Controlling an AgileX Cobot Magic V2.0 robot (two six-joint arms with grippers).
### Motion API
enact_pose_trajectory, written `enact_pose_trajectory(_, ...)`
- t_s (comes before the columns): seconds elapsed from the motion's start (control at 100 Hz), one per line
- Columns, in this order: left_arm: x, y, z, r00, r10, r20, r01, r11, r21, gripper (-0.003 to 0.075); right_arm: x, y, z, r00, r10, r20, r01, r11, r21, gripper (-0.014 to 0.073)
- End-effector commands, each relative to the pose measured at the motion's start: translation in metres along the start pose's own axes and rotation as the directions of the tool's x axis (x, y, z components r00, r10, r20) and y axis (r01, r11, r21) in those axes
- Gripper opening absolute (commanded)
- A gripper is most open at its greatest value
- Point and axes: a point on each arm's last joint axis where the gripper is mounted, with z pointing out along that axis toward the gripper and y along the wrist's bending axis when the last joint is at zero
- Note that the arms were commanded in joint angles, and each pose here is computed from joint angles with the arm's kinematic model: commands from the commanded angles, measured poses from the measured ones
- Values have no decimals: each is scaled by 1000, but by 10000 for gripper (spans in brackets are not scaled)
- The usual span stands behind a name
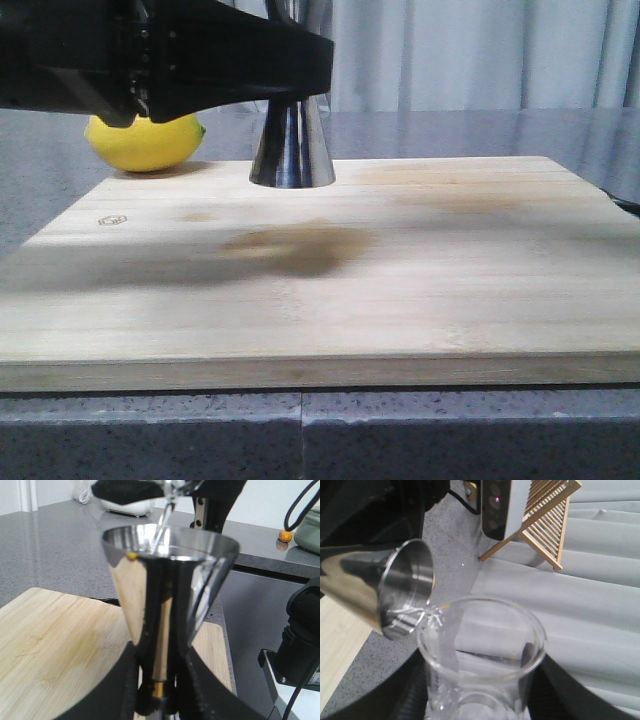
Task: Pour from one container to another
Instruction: 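Tip the beaker upright and lift it away from the jigger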
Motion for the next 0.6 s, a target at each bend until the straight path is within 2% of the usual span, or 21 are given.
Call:
enact_pose_trajectory(0.0, -30, -14, -4, 984, 28, 176, -49, 992, 115, -19, 0, -16, -8, 999, -46, -27, 47, 998, 46, 164)
enact_pose_trajectory(0.22, -30, -14, -4, 984, 28, 176, -49, 992, 115, -19, 0, -16, -8, 996, -81, -28, 82, 996, 45, 164)
enact_pose_trajectory(0.59, -30, -14, -4, 984, 27, 176, -48, 992, 115, -19, 0, -16, -8, 996, -82, -29, 83, 995, 45, 164)
